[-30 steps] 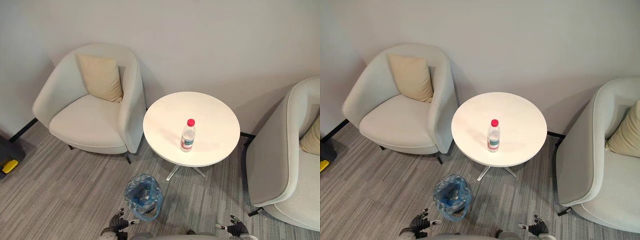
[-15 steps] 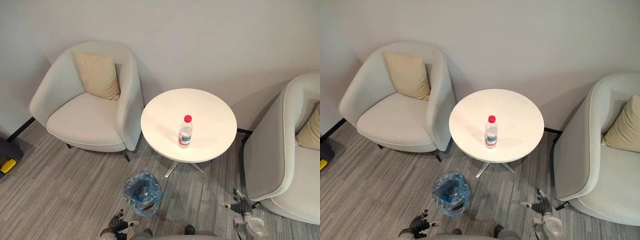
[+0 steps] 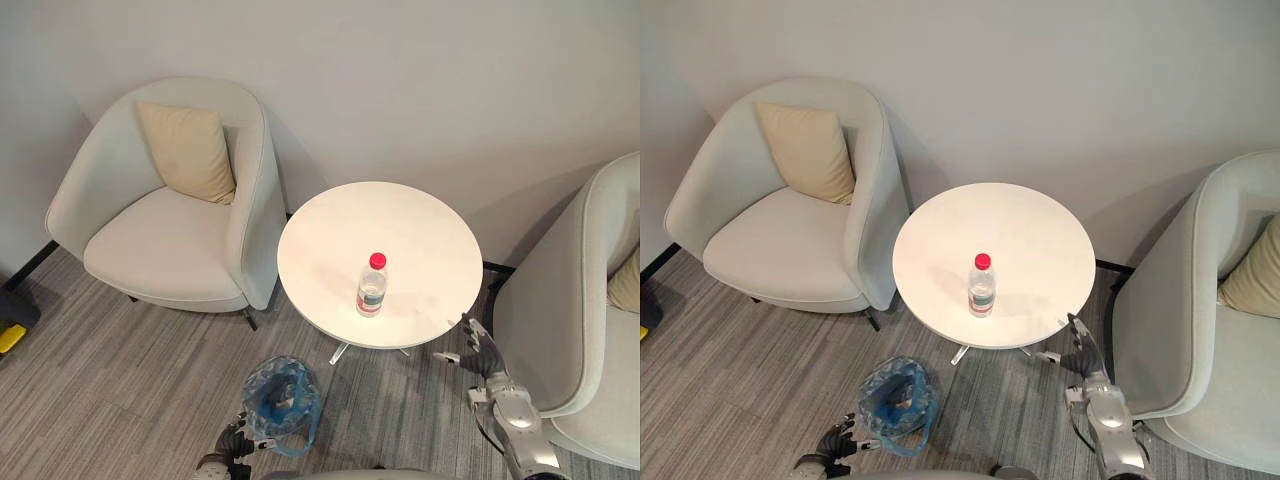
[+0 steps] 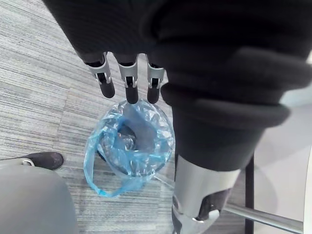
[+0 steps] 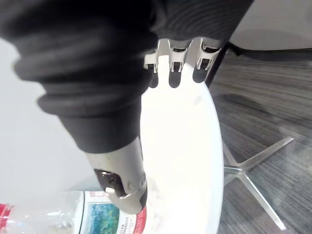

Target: Gather rubbish on tea table into small bin, then transfer packed bag to large trash can.

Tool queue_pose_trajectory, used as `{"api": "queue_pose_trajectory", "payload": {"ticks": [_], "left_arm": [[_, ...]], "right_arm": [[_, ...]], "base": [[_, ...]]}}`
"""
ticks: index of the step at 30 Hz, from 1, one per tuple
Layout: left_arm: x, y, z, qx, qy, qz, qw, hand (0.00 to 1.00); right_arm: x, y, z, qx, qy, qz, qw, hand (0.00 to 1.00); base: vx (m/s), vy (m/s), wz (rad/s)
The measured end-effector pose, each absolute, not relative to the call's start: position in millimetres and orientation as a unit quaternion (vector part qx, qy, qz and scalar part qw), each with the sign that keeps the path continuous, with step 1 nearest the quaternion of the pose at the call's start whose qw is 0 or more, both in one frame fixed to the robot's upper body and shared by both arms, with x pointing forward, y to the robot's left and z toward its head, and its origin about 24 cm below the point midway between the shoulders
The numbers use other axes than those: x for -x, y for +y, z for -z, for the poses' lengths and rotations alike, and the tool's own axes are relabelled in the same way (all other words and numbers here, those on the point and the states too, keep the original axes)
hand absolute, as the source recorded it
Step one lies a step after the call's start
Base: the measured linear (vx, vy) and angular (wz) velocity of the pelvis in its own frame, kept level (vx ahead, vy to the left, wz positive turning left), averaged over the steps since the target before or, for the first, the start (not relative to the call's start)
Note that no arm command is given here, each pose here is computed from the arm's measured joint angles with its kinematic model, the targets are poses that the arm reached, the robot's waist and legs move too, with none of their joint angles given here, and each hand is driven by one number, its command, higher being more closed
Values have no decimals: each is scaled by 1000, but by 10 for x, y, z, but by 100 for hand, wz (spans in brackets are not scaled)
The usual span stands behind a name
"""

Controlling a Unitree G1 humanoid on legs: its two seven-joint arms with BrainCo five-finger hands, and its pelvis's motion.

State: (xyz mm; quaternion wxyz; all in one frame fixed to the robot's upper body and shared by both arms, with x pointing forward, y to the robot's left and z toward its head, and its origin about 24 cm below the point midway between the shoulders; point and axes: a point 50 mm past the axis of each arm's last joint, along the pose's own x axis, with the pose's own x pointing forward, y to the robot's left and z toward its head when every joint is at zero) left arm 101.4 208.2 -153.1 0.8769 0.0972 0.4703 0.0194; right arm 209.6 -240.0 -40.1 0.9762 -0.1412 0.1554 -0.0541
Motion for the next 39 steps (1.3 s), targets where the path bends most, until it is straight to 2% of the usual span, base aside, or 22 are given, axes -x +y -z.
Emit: {"api": "queue_pose_trajectory", "payload": {"ticks": [12,21,32,39], "left_arm": [[-977,2025,1545,-104,472,-1,876,0],[-879,1996,1571,-104,483,8,869,0],[-906,1960,1565,-99,476,8,874,0],[-1018,1930,1515,-102,450,15,887,0]], "right_arm": [[-2570,-2147,80,155,79,9,985,0],[-2773,-2044,-83,163,46,-6,986,0],[-2998,-2070,-150,162,47,20,985,0],[-3261,-1983,-389,165,14,22,986,0]], "base": [[-76,-10,3],[-144,20,1],[61,-16,-1],[26,2,6]]}}
